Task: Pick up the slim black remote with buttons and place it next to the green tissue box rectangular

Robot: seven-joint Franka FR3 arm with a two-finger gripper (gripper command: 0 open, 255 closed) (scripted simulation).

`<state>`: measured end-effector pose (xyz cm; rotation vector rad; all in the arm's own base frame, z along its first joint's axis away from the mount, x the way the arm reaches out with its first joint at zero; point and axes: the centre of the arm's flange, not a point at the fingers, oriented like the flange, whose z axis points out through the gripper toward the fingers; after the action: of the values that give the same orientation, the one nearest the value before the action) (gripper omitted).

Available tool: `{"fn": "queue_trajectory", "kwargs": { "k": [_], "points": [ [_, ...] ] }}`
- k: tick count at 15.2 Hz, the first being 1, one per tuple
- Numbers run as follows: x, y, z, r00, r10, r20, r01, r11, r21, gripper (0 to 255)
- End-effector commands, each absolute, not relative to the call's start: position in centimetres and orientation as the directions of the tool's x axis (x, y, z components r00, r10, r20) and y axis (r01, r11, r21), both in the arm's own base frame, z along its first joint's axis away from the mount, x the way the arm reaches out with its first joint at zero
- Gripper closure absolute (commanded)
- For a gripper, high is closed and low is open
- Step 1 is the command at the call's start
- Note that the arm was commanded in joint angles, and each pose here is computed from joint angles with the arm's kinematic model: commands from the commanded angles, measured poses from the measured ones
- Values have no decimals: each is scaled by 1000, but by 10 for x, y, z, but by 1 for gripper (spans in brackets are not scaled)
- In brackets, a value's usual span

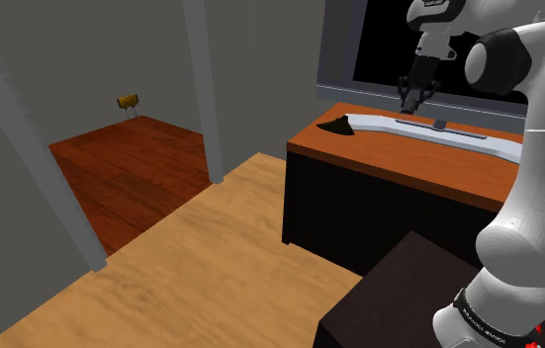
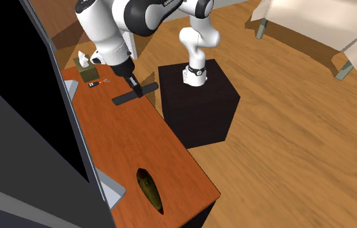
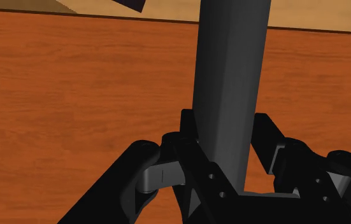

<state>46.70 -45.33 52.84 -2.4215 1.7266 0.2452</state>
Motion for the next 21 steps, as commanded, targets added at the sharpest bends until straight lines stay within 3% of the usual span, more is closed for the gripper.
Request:
{"fn": "queue_trajectory", "kwargs": {
  "k": [1,21],
  "points": [
    [466,-454,537,321,-920,-224,-946,-322,-32,255],
    [212,-526,537,321,-920,-224,-946,-322,-32,255]
  ]
}}
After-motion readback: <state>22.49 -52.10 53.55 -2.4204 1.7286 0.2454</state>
